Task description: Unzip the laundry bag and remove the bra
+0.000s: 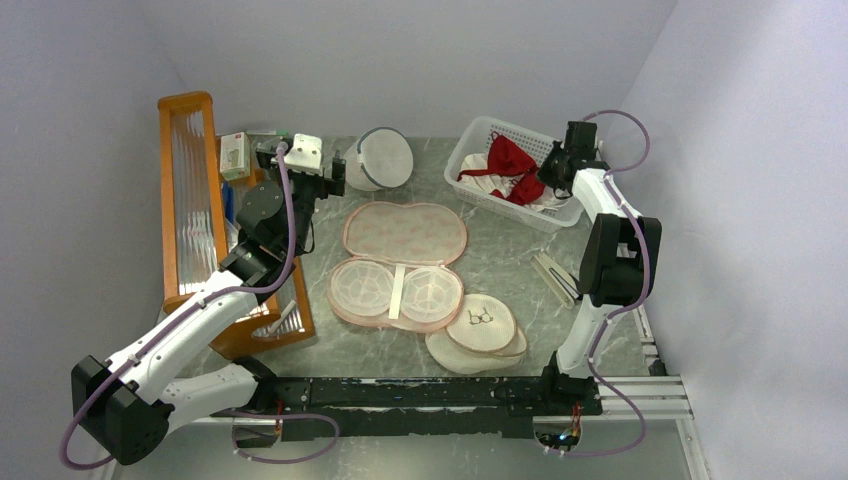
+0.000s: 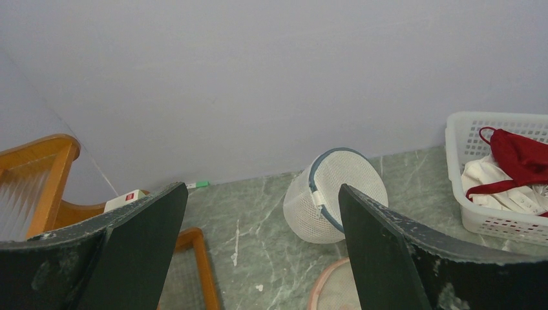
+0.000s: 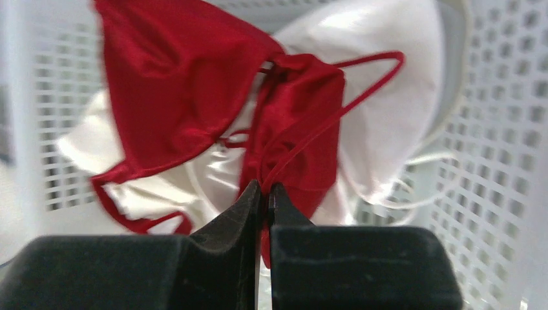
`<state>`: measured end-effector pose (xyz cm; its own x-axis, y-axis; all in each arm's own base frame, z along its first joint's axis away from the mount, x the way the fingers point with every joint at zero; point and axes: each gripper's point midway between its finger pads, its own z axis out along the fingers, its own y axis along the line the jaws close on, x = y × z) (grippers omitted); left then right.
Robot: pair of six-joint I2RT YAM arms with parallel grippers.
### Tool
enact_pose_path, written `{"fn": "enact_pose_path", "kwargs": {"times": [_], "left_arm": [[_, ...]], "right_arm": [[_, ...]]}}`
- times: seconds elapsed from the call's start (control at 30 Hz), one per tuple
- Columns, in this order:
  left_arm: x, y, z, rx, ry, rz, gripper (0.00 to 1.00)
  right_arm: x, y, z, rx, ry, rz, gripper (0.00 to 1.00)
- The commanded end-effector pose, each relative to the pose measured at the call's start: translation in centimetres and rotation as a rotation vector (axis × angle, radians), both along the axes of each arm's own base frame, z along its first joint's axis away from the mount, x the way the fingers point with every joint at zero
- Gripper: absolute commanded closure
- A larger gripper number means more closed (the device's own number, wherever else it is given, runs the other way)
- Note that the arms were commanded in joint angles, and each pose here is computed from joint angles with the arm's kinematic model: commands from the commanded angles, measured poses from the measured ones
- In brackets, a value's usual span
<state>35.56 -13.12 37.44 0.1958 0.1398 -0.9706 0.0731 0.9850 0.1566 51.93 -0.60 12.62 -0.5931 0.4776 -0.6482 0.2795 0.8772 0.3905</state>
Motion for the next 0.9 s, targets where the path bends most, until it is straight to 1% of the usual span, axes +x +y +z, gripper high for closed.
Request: {"fn": "enact_pose_path", "kwargs": {"times": [0.0,0.03,0.1,0.3,0.33,0.4,0.43,0.5,0.63,0.8,0.87], "left_arm": [[0.1,0.1,2.1,-0.033,-0.037,-0.014,0.01],[0.1,0.1,2.1,-0.034,-0.036,-0.014,0.01],[0.1,0.2,2.2,-0.038,-0.039,-0.013,0.01],[0.0,0.2,2.4,-0.048,-0.038,-0.016,0.01],[0.0,0.2,2.3,-0.05,-0.035,-0.018,0.01],[-0.1,0.2,2.5,-0.052,-0.031,-0.022,0.01],[-0.1,0.3,2.5,-0.053,-0.032,-0.019,0.01],[-0.2,0.5,2.5,-0.053,-0.033,-0.009,0.01],[-0.1,0.5,2.5,-0.057,-0.024,-0.006,0.01],[0.3,0.1,1.9,-0.052,-0.003,-0.011,0.01],[0.4,-0.2,1.6,-0.047,0.006,-0.014,0.01]], "right_arm": [[-1.5,-3.8,-0.6,-0.161,0.038,-0.125,1.0],[-1.6,-3.9,-0.8,-0.167,0.047,-0.126,1.0],[-2.2,-4.3,-0.9,-0.181,0.059,-0.138,0.97],[-3.7,-5.2,0.4,-0.221,0.039,-0.192,0.84],[-4.0,-5.5,0.5,-0.229,0.041,-0.203,0.78],[-4.9,-5.6,0.6,-0.241,0.038,-0.204,0.57],[-5.4,-5.7,1.0,-0.247,0.03,-0.205,0.51],[-6.4,-5.5,1.9,-0.255,0.006,-0.198,0.41],[-8.3,-4.0,4.9,-0.213,-0.093,-0.144,0.33],[-10.6,-0.7,7.2,-0.147,-0.212,-0.041,0.21],[-11.2,0.7,7.8,-0.144,-0.226,-0.002,0.17]]}}
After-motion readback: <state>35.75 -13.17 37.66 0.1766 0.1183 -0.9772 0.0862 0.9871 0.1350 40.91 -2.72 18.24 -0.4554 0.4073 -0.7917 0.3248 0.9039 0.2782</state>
